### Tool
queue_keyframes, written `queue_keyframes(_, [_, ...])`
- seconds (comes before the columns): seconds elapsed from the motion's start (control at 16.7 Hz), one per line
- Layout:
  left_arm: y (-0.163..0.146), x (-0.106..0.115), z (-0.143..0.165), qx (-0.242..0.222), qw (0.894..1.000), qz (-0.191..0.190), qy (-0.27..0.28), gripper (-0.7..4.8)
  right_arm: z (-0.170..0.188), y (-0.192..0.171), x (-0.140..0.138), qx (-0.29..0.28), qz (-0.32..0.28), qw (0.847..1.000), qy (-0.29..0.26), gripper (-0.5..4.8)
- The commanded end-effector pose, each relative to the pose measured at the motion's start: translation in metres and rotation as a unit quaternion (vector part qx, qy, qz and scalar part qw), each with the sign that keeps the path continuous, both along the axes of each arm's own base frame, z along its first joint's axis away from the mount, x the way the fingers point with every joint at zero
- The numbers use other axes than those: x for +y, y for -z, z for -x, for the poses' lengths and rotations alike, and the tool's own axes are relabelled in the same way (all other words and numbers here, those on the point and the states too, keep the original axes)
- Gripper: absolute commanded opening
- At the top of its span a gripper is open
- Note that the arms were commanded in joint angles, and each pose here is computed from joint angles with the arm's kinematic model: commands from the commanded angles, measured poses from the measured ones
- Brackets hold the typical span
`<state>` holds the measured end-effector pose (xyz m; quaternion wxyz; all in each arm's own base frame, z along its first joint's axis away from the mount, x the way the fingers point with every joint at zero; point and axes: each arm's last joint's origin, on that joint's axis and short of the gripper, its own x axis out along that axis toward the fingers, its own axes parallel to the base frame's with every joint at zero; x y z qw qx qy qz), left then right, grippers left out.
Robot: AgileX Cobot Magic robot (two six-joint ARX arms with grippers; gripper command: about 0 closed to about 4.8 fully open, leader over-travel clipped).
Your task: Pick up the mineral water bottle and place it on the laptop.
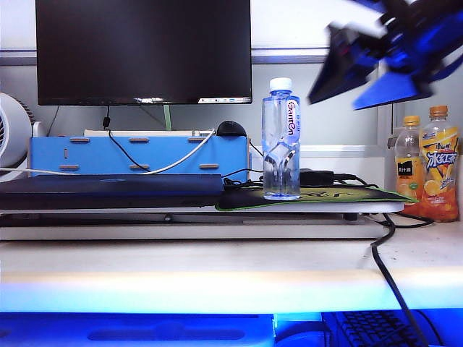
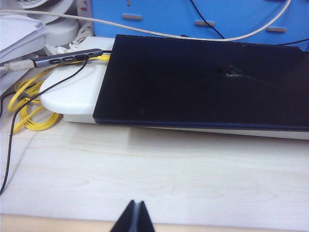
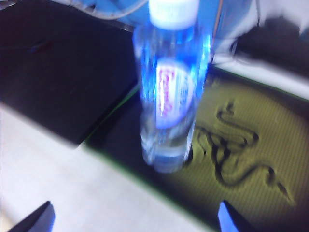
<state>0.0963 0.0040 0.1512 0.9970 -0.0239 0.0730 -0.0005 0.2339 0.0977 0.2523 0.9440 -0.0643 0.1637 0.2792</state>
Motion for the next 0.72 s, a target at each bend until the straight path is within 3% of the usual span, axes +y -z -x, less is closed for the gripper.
queue_keyframes(0.06, [0.0,0.0,0.0,-0.002,1.0,-0.001,0.001,-0.02,-0.022,0.012,0.009,-0.035,-0.008,0.999,0.0,4.79])
queue_keyframes(0.54, [0.0,0.0,0.0,-0.001,1.0,0.0,0.002,-0.02,-0.102,0.014,0.054,-0.049,-0.005,0.999,-0.02,4.79])
queue_keyframes(0.72, [0.0,0.0,0.0,-0.002,1.0,-0.001,0.002,-0.02,-0.11,0.016,0.056,-0.054,-0.001,0.999,-0.006,4.79])
